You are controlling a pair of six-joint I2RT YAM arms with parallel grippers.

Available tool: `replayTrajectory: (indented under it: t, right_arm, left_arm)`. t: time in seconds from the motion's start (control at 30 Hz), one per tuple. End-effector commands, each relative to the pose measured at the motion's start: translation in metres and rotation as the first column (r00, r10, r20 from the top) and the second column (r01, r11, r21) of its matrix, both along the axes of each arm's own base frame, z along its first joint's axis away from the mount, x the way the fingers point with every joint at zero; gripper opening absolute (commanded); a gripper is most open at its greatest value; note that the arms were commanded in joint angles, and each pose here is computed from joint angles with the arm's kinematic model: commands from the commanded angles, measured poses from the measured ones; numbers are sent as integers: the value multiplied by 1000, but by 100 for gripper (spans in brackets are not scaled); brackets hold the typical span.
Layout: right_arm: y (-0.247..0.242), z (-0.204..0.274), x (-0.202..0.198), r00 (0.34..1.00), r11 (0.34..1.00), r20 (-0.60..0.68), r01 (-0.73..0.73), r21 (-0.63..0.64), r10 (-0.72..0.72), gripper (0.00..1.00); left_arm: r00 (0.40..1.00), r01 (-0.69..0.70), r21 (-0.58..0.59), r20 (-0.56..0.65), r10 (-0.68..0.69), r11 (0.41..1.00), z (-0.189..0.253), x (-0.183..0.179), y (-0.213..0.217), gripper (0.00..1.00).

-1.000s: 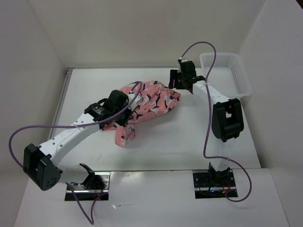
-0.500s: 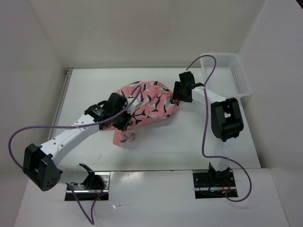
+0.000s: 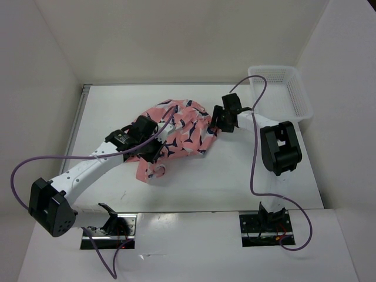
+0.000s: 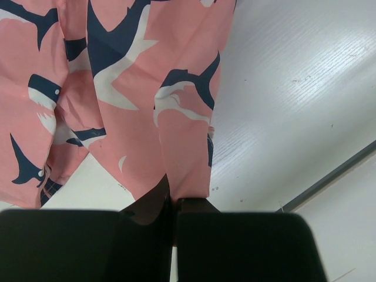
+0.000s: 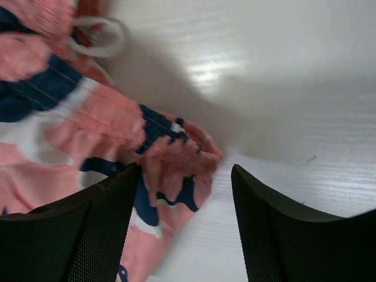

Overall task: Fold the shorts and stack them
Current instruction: Move the shorts to the center of the board, then flatten the shorts out

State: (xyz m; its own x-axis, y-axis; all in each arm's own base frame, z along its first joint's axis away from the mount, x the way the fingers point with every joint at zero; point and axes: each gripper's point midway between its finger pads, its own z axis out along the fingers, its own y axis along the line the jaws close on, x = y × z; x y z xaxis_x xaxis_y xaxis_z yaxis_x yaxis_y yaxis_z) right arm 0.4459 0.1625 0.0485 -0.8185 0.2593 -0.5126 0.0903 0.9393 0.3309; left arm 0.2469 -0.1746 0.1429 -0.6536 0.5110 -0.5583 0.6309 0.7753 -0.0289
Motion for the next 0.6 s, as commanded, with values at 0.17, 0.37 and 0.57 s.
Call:
replayTrajectory:
  t: [0.17, 0.37, 0.57]
  right_arm:
    - [-1, -22, -16, 1000, 999, -30, 8, 33, -7, 70]
    - [-1, -31, 2, 1000, 1000, -5, 17, 9, -17, 29]
    - [-8, 18, 35, 986, 996, 163, -34, -83, 48, 0]
  left_arm:
    - [1000, -4, 7, -9, 4, 1000, -4, -1, 3, 1]
    - [1000, -9, 8, 4, 9, 1000, 0, 4, 2, 1]
    - [994, -80, 42, 74, 77, 996, 10, 23, 15, 1]
